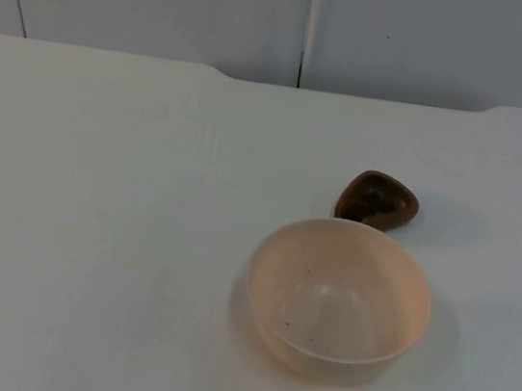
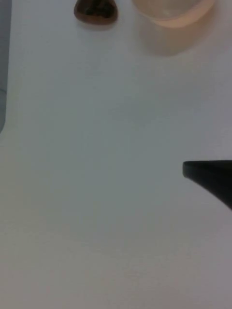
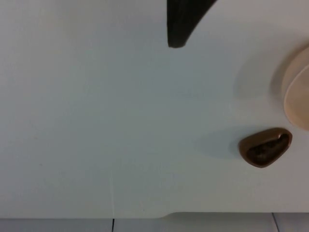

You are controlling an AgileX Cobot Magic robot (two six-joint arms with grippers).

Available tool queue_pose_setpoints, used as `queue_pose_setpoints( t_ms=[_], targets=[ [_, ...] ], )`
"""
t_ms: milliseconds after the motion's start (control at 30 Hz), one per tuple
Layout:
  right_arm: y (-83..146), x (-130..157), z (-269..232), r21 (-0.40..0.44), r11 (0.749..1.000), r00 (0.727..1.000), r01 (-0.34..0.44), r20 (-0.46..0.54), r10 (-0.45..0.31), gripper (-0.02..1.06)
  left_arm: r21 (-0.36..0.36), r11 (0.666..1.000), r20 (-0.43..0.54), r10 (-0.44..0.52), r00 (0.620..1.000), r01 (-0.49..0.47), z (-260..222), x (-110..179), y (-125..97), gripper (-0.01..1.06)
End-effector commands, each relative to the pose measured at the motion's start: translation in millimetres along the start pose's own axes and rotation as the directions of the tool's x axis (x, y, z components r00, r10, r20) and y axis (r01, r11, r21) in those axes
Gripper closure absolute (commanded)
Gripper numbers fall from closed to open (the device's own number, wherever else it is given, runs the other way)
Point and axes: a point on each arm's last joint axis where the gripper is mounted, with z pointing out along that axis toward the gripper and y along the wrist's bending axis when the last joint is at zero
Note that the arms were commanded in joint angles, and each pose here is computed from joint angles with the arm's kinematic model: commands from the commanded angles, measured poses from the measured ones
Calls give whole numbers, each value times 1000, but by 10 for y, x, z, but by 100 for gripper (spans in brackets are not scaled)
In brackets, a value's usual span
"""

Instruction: Pick up the bowl with the left hand and pour the coffee beans from the cup into the bowl with the right hand.

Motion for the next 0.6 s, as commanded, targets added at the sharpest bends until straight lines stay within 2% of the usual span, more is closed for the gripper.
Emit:
queue_pose_setpoints(
  t_ms=[0,267,367,567],
  targets=[
    [-3,0,2,8,1000,1000,5,9,-5,-1,21,1000,22,-3,1000,3,-11,-53,-21,0],
    [-2,0,2,8,1000,1000,6,9,-6,-1,35,999,7,-2,1000,2,79,-268,-19,0],
    [-2,0,2,8,1000,1000,6,9,-6,-1,67,997,-11,40,999,-39,170,-349,-26,0],
    [-2,0,2,8,1000,1000,6,9,-6,-1,106,994,-46,32,998,-27,298,-433,-29,0]
  ],
)
